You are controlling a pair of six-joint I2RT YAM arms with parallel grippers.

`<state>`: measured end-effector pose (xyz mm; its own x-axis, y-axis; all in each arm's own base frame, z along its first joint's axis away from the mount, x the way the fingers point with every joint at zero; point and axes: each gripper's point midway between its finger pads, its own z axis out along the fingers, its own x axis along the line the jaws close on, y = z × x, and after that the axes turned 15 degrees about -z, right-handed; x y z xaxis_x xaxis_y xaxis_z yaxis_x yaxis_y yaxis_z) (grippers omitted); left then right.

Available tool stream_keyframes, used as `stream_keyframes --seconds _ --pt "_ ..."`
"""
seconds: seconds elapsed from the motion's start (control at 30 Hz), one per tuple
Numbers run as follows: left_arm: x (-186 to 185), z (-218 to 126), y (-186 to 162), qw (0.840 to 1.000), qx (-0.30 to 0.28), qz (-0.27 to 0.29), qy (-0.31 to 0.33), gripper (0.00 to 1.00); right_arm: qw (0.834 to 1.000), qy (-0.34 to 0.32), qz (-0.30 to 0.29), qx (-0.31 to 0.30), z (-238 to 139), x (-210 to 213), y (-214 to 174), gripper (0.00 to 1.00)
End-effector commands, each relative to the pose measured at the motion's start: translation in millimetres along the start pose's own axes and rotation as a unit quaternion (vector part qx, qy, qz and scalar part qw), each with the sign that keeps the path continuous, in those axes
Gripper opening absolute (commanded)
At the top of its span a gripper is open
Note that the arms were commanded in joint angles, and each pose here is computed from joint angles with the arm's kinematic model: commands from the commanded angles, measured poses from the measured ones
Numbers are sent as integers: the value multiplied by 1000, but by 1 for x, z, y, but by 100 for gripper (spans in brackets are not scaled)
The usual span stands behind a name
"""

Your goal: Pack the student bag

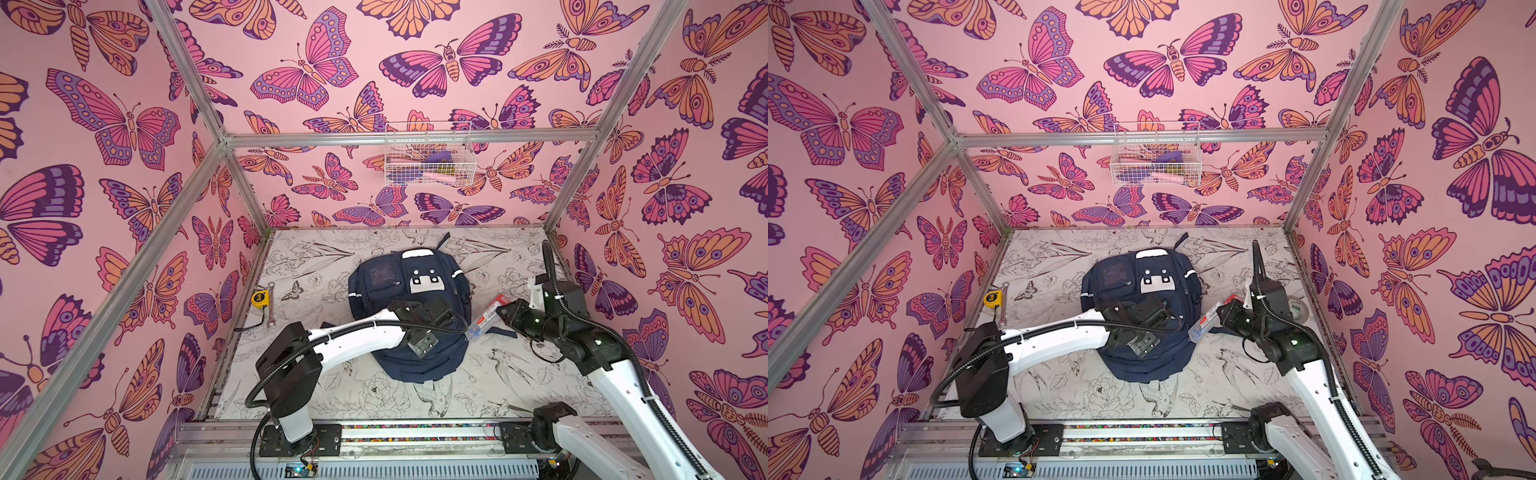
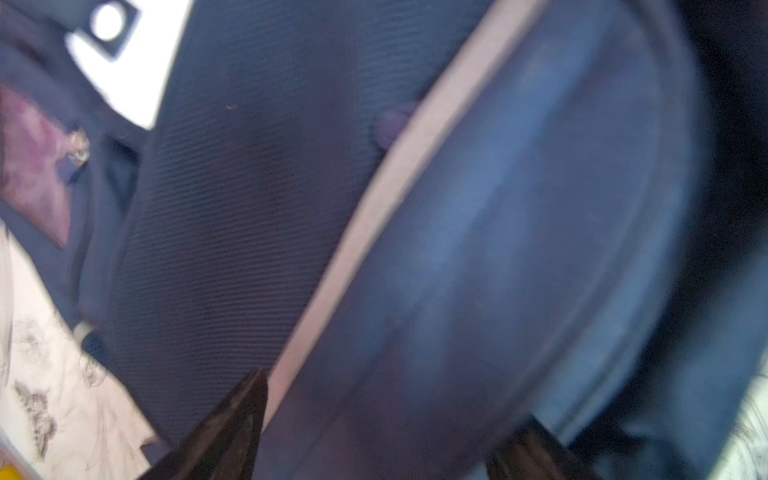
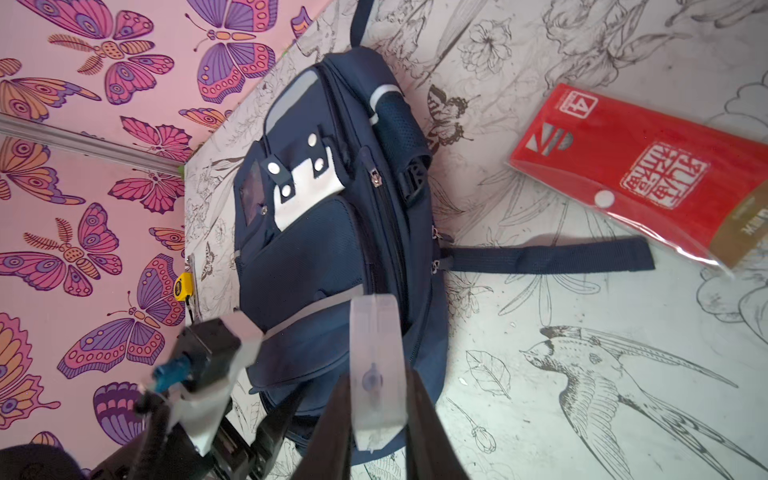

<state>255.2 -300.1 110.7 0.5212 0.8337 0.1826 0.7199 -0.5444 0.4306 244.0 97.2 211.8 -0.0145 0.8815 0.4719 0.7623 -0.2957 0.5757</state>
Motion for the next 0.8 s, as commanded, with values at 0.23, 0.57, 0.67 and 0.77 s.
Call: stream_keyframes --seconds 0.23,0.57,0.67,0.77 --pt "34 -33 41 993 -86 -73 22 0 995 46 91 -18 5 4 -10 0" --pt "37 -75 58 966 -164 -171 -108 0 968 158 180 -79 38 46 2 0" --pt "39 -74 58 961 -167 -183 -122 0 968 167 169 -80 42 62 3 0" --pt "37 -70 57 959 -156 -192 -137 0 969 167 164 -77 47 72 -2 0"
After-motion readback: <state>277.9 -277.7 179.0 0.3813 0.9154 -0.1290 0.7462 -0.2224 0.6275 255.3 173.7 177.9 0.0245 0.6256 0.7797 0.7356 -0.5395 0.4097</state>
